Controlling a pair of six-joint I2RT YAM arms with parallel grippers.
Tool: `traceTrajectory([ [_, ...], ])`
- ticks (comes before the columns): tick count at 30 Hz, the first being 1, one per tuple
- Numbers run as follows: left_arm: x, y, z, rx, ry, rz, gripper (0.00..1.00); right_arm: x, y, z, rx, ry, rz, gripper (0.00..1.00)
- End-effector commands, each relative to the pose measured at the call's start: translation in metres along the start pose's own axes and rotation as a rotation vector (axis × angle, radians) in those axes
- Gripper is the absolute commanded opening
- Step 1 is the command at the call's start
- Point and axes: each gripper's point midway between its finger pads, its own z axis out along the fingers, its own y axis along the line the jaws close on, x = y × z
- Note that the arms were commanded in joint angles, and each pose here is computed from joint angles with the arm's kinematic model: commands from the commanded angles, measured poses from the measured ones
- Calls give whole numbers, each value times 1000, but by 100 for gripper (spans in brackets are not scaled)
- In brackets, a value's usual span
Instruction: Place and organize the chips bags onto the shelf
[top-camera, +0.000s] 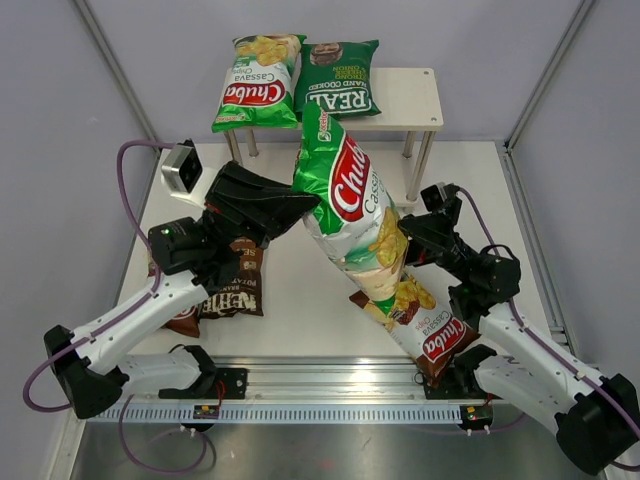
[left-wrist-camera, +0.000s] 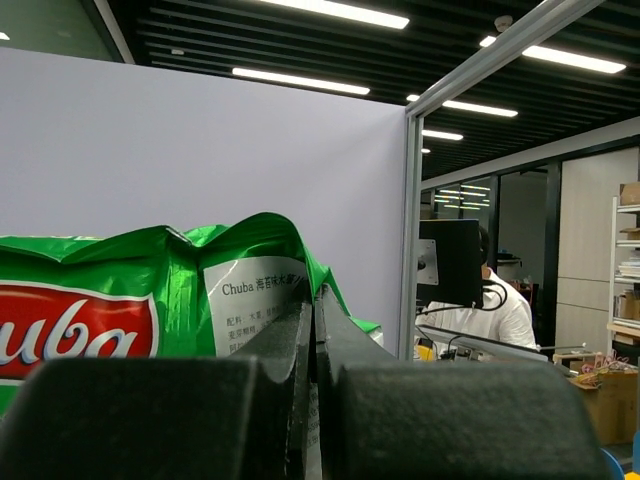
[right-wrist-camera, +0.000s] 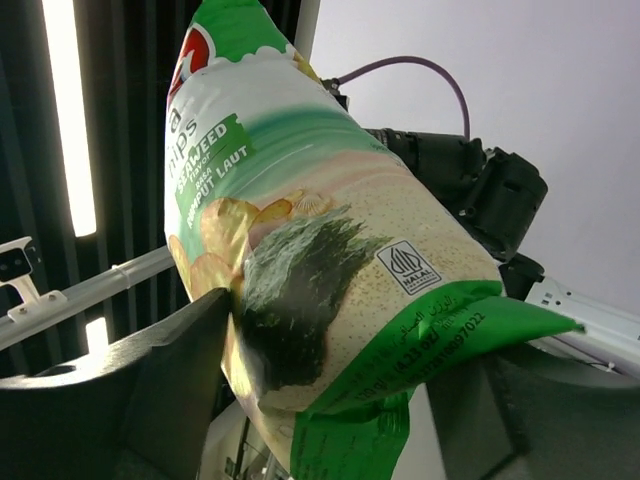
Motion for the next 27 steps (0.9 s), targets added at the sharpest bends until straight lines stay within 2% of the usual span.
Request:
traceTrajectory([
  [1, 10, 8, -13, -30, -10, -4, 0, 11, 40, 5, -119, 0, -102, 75],
  [2, 14, 14, -17, -57, -5, -10, 0, 11, 40, 3, -115, -9, -112, 65],
  [4, 19, 26, -28, -138, -5, -4, 0, 7, 27, 2, -47, -40, -136, 58],
  [5, 20, 29, -31, -161, 0, 6, 1, 6, 23, 1, -26, -49, -148, 51],
  [7, 24, 40, -39, -237, 23, 32, 8, 3, 17, -1, 19, -81, -193, 44],
  [8, 25, 43, -42, -259, 33, 45, 15, 1, 15, -1, 35, -95, -209, 42],
  [9, 26, 47, -45, -280, 47, 79, 23, -2, 15, -2, 50, -118, -222, 35],
  [11, 29, 56, -57, -361, 60, 97, 48, -6, 13, -4, 100, -157, -278, 28],
  [14, 34, 66, -73, -435, 82, 139, 75, -15, 17, -7, 142, -226, -352, 26],
  [15, 37, 68, -76, -444, 100, 160, 90, -19, 17, -6, 152, -250, -364, 26],
  [16, 40, 72, -79, -461, 116, 172, 96, -21, 20, -5, 161, -259, -398, 26],
  [17, 47, 79, -85, -491, 140, 166, 99, -22, 22, -4, 163, -266, -409, 25],
  [22, 68, 109, -97, -606, 230, 170, 99, -31, 26, 7, 177, -265, -526, 24],
  [27, 85, 133, -105, -723, 268, 158, 99, -31, 31, 13, 156, -251, -599, 23],
])
